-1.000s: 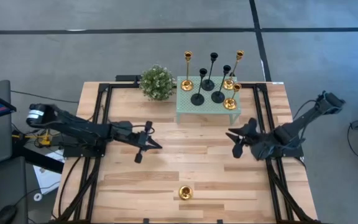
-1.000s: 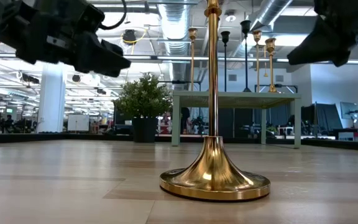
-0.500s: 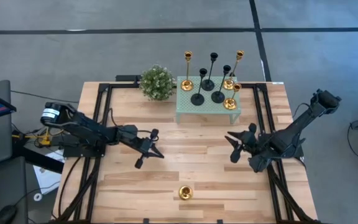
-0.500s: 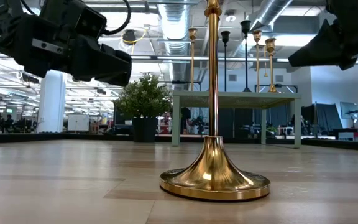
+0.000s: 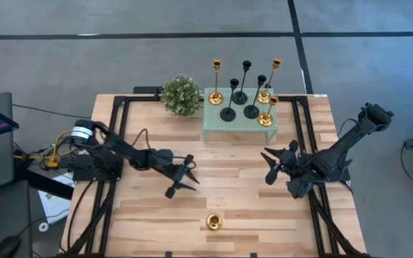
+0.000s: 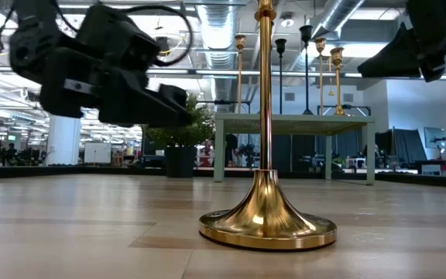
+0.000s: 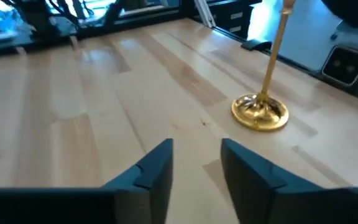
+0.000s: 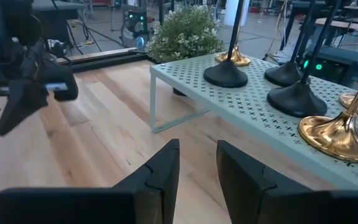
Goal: Pick & Place candle stick holders
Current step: Put the gold candle holder on the shelf
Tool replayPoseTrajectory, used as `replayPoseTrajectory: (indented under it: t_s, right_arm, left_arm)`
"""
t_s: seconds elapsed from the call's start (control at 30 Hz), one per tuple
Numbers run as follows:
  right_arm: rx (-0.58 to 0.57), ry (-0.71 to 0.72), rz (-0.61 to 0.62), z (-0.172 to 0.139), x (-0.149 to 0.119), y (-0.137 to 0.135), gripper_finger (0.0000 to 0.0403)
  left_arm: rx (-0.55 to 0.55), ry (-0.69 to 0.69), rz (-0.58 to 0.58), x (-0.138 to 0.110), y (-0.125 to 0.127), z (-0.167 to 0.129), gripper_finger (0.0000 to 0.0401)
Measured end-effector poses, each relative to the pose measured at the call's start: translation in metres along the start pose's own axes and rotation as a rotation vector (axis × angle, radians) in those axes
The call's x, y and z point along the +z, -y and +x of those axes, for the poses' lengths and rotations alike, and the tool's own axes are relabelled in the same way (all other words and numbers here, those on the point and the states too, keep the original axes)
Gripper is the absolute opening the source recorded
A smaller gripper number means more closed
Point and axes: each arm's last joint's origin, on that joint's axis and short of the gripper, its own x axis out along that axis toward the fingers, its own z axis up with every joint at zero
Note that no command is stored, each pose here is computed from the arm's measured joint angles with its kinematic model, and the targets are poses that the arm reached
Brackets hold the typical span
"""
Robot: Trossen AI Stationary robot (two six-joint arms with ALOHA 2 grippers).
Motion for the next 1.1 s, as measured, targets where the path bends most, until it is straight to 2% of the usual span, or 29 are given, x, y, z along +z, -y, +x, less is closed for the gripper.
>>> replayPoseTrajectory:
  t_s: [0.13,0.27,0.43,0.53,0.7,1.1]
  right_arm:
    - [0.016,-0.015,0.009,0.0,0.0,-0.001,0.0097]
    - [0.034,-0.031,0.022,0.0,-0.001,-0.002,0.0097]
    - [0.052,-0.046,0.048,0.0,-0.001,-0.003,0.0097]
    - [0.057,-0.044,0.065,0.0,0.0,-0.004,0.0097]
    - [0.082,-0.048,0.092,-0.002,0.002,-0.006,0.0097]
    - [0.13,-0.05,0.095,-0.008,0.001,-0.009,0.0097]
  left_arm:
    - [-0.112,0.034,-0.072,0.006,0.0,0.022,0.0178]
    - [-0.221,0.062,-0.083,0.013,0.01,0.038,0.0211]
    - [-0.271,0.073,0.051,0.013,0.029,0.056,0.0238]
    - [-0.25,0.056,0.134,0.009,0.039,0.068,0.0241]
    - [-0.176,0.049,0.144,0.012,0.038,0.085,0.0241]
    - [-0.237,0.096,0.025,0.025,0.038,0.097,0.0214]
